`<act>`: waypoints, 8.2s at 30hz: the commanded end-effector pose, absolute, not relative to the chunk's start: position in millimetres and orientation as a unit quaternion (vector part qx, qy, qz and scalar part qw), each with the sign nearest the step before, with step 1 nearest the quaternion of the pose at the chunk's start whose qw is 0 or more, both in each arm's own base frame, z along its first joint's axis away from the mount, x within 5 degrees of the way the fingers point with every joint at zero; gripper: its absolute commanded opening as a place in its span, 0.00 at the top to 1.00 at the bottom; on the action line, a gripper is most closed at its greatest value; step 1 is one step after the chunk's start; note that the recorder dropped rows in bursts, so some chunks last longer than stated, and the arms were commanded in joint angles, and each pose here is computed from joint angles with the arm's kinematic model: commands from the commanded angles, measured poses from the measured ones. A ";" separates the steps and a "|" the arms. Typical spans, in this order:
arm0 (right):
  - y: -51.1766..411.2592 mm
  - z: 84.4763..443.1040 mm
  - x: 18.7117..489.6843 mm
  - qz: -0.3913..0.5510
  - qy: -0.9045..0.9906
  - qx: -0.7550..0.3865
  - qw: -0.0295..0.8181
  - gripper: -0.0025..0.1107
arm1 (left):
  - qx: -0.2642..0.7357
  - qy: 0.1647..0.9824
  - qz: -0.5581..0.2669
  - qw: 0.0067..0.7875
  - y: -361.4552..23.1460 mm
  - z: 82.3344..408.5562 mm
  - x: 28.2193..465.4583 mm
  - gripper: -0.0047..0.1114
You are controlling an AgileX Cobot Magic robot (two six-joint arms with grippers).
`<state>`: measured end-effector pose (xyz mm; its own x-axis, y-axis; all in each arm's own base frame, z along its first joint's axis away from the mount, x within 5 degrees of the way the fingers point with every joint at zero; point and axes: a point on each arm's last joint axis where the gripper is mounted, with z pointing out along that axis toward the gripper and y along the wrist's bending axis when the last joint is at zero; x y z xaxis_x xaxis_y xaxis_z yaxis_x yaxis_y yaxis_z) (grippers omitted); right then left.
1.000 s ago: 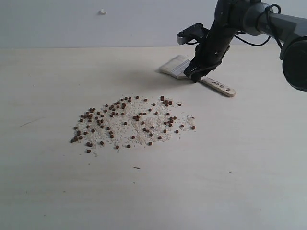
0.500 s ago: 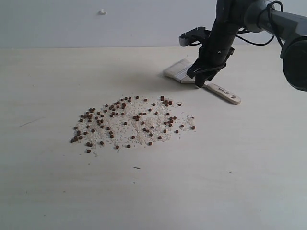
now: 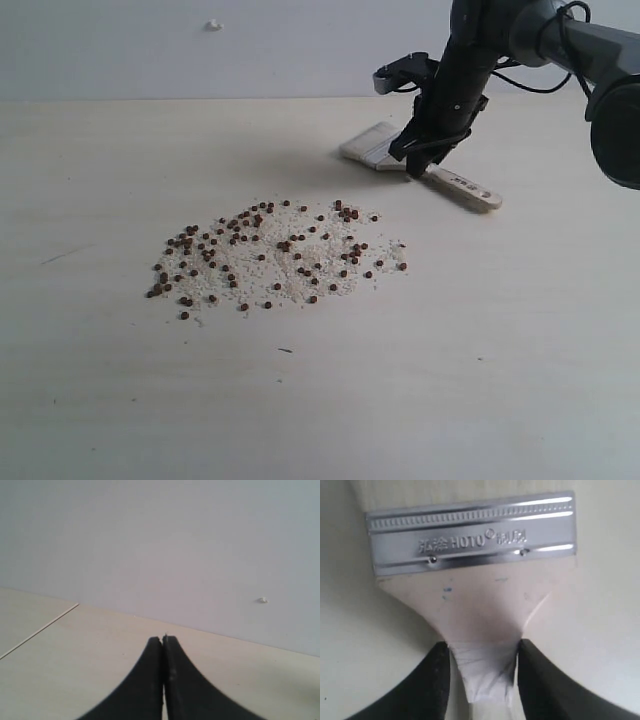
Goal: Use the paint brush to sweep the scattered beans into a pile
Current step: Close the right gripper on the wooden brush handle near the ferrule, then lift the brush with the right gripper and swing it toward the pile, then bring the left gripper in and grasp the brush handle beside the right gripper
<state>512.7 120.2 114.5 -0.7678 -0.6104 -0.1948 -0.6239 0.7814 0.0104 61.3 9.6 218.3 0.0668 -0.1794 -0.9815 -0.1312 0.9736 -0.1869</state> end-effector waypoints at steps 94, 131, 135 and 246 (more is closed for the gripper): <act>123.0 140.9 509.0 -0.005 0.913 -0.397 0.095 0.98 | -0.116 0.684 -0.018 0.720 9.7 217.0 61.5 0.96; 104.8 295.2 396.7 0.052 0.932 -0.246 0.262 0.98 | -0.116 0.684 -0.018 0.720 9.7 217.0 61.5 0.96; 98.8 305.1 368.1 0.060 0.925 -0.233 0.292 0.98 | -0.116 0.684 -0.018 0.720 9.7 217.0 61.5 0.96; 166.9 265.4 328.5 0.161 0.914 -0.339 0.156 0.98 | 0.531 0.645 -0.080 0.544 -163.7 220.6 215.4 0.96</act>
<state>327.5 165.8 262.9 -0.7244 -0.5738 -0.3820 -0.6694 0.7179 0.1911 218.6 -164.1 224.4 0.1009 0.5432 -0.8335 0.7552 0.5036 0.4196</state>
